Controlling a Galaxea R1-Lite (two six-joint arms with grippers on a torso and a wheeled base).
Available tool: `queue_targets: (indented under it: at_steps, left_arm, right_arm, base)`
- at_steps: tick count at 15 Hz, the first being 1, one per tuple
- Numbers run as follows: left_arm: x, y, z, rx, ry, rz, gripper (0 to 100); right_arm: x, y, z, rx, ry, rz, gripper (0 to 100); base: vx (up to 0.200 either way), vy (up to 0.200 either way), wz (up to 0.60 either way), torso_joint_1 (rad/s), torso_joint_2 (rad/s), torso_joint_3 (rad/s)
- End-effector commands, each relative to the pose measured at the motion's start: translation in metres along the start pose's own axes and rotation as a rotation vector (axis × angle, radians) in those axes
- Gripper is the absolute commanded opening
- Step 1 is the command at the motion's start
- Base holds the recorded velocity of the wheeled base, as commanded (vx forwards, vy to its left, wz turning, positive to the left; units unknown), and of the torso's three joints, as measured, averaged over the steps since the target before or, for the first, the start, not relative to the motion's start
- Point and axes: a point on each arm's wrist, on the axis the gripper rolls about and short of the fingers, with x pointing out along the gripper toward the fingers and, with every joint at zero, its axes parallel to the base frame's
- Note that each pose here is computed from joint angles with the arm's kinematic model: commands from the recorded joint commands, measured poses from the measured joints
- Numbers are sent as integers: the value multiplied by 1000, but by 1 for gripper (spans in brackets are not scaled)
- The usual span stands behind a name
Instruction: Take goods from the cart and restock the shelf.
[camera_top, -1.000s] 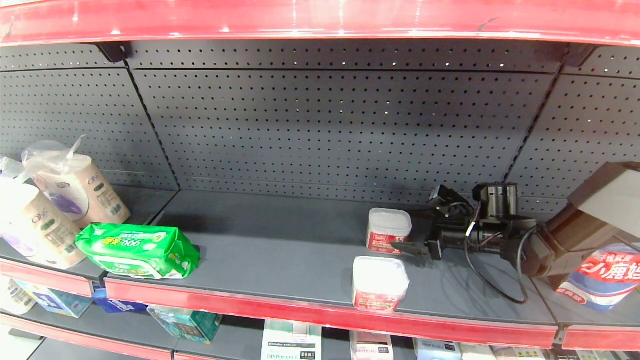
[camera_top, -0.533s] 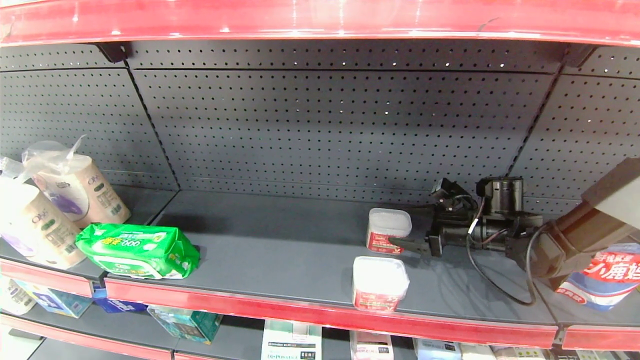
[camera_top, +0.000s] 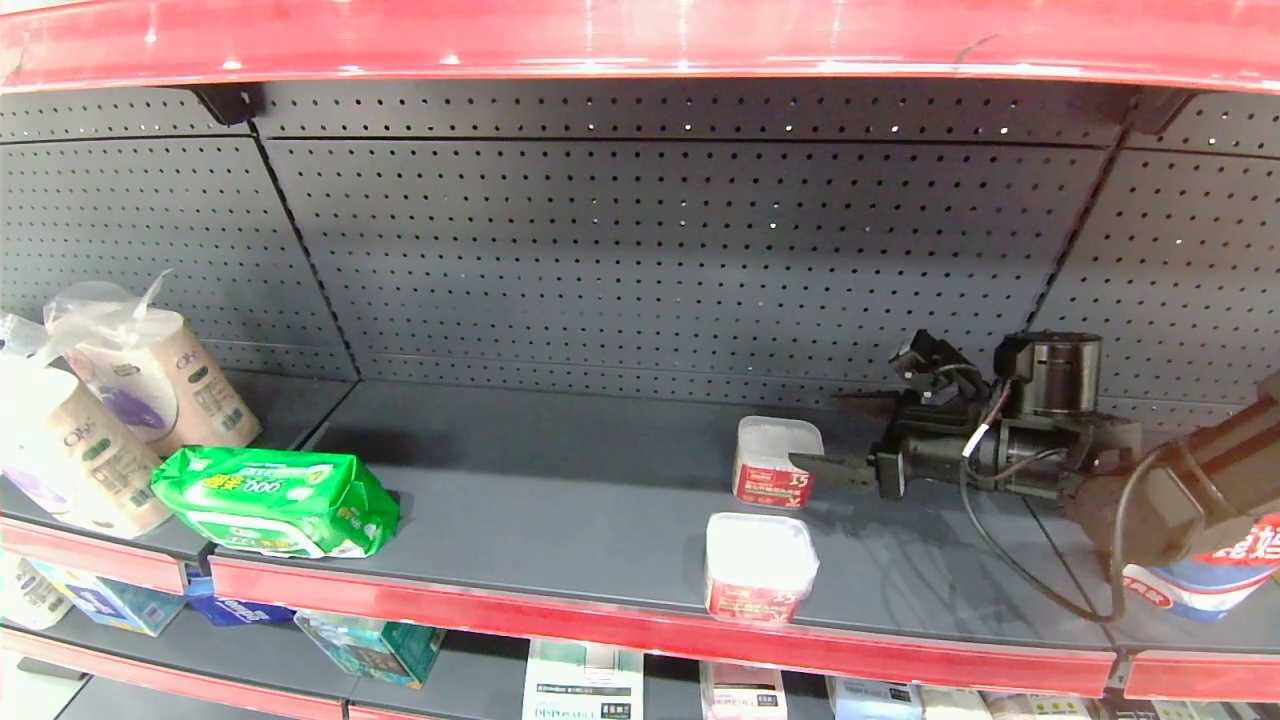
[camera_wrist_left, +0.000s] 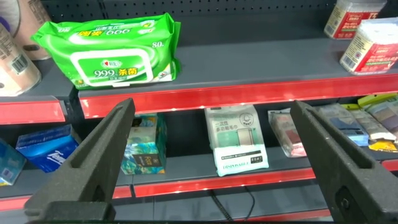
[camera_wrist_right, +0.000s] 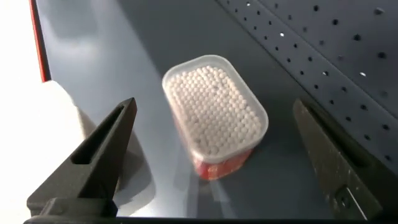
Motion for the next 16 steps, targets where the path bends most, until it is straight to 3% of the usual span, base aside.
queue_targets:
  at_steps: [1, 4, 7, 10, 16]
  left_arm:
    - [0, 0, 0, 0, 0, 0, 100]
    - [0, 0, 0, -2, 1, 2, 100]
    - [0, 0, 0, 0, 1, 0, 100]
    - [0, 0, 0, 0, 1, 0, 100]
    - [0, 0, 0, 0, 0, 0, 100]
  right_arm:
    - [-23, 12, 22, 22, -35, -80, 100]
    - [-43, 23, 49, 60, -88, -217, 100]
    - [-80, 54, 49, 83, -85, -344, 100]
    - [-115, 73, 64, 53, -172, -423, 100]
    - [-180, 121, 45, 39, -260, -514, 100]
  base:
    - [0, 0, 0, 0, 0, 0]
    - [0, 0, 0, 0, 0, 0]
    - [0, 0, 0, 0, 0, 0]
    - [0, 0, 0, 0, 0, 0]
    - [0, 0, 0, 0, 0, 0]
